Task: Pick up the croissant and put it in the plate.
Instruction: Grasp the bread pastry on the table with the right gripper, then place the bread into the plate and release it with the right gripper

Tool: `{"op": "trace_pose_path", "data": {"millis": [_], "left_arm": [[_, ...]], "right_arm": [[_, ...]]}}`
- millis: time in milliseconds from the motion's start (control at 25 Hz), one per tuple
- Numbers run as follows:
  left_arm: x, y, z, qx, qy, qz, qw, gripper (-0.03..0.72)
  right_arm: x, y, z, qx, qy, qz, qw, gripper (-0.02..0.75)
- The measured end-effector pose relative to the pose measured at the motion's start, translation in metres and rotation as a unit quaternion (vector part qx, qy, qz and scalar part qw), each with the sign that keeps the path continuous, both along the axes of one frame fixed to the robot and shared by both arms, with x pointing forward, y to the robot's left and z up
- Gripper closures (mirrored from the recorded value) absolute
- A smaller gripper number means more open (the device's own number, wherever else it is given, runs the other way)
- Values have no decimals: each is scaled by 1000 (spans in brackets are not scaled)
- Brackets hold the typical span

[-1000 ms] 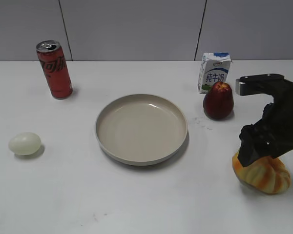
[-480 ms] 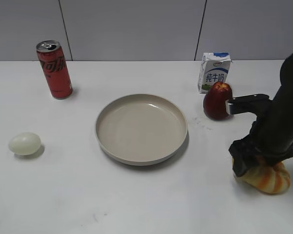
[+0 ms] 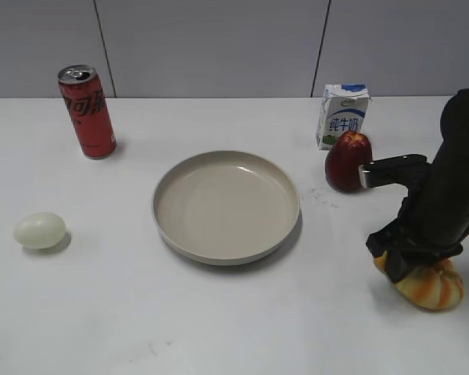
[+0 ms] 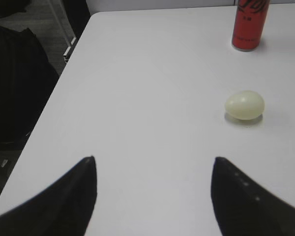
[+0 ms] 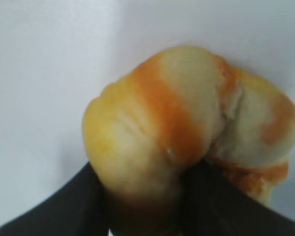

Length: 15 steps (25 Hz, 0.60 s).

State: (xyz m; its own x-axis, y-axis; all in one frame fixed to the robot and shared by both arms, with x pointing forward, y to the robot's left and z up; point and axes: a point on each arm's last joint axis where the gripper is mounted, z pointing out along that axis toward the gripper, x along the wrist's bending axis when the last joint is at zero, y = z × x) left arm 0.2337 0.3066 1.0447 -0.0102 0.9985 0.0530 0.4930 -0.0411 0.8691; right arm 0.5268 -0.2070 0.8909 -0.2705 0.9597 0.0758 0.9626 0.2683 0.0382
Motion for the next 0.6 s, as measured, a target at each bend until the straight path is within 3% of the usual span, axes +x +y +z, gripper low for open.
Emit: {"op": "trace_pose_path", "data": {"millis": [200, 360, 600], "left_arm": [[0, 0, 0, 0, 0, 0, 1000, 137], [0, 0, 0, 0, 0, 0, 1000, 137], [0, 0, 0, 0, 0, 0, 1000, 137]], "right_arm": [[14, 13, 21, -1, -6, 38, 999, 484], [31, 56, 61, 5, -47, 114, 992, 484], [45, 141, 129, 56, -187, 235, 952, 486]]}}
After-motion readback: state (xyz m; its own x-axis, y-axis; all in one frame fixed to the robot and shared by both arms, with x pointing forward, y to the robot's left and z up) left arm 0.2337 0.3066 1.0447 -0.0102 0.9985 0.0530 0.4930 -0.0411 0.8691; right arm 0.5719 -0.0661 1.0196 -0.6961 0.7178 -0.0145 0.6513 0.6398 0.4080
